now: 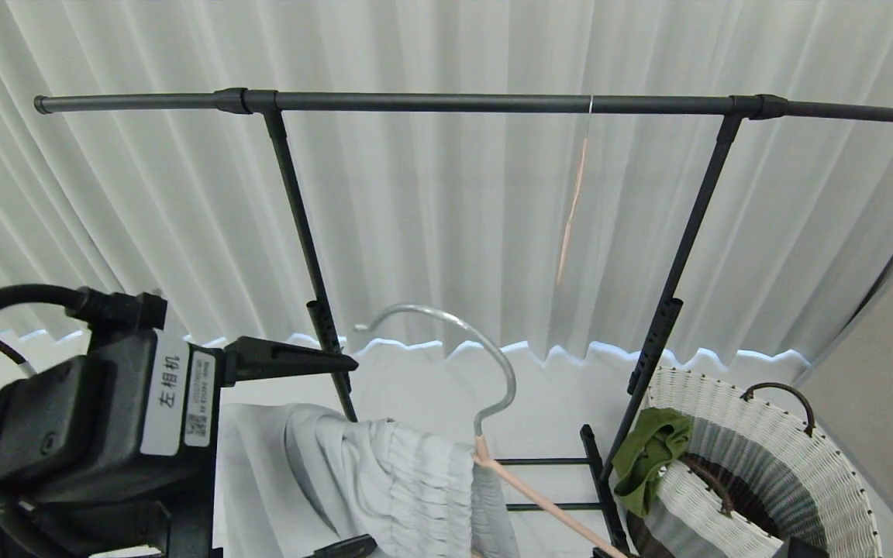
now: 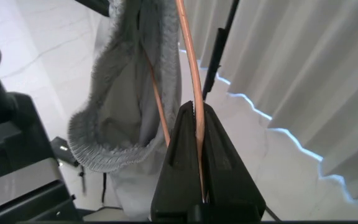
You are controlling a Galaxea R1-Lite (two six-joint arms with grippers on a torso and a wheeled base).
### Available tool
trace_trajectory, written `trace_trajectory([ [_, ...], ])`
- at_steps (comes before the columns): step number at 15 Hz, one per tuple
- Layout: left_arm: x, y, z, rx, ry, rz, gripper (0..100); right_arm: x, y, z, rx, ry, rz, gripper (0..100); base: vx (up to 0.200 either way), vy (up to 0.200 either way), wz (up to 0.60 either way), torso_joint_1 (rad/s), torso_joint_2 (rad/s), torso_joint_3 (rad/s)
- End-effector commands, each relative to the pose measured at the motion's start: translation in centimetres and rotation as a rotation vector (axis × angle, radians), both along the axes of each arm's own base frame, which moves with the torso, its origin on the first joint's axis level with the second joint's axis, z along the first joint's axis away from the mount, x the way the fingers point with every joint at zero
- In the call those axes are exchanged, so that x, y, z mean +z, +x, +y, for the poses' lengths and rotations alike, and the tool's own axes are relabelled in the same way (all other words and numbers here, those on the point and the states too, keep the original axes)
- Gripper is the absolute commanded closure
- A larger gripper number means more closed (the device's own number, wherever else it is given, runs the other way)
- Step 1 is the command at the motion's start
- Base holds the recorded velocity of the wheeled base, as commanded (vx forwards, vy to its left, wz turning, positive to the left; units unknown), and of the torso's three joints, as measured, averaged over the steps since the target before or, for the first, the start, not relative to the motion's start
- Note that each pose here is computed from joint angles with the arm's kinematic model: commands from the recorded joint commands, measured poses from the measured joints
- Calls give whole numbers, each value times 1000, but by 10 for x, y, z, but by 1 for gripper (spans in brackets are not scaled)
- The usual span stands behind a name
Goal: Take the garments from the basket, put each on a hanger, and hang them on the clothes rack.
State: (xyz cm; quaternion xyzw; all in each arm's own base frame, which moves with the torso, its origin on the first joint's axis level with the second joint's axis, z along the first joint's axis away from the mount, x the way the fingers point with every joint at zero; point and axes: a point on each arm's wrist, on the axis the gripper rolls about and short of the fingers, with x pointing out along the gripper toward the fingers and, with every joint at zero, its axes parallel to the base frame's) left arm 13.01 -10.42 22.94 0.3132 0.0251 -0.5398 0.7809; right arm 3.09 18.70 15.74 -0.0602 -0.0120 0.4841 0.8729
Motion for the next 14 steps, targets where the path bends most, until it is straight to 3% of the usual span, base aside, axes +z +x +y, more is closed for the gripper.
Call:
trace_trajectory([
  [1,-7,0,-3,-17,15,28,0,-2,-5,1,28,-11,-2,100,0,0,0,0,0,0],
  [7,-17,-4,-13,-74,43,69,0,-4,-9,6,51,-23,-4,100,0,0,0,0,0,0],
  [8,-18,-4,-13,-74,44,70,100,-4,-9,5,51,-22,-5,100,0,0,0,0,0,0],
  [14,-25,-7,-10,-73,58,88,100,-2,-8,5,48,-19,-13,100,0,0,0,0,0,0],
])
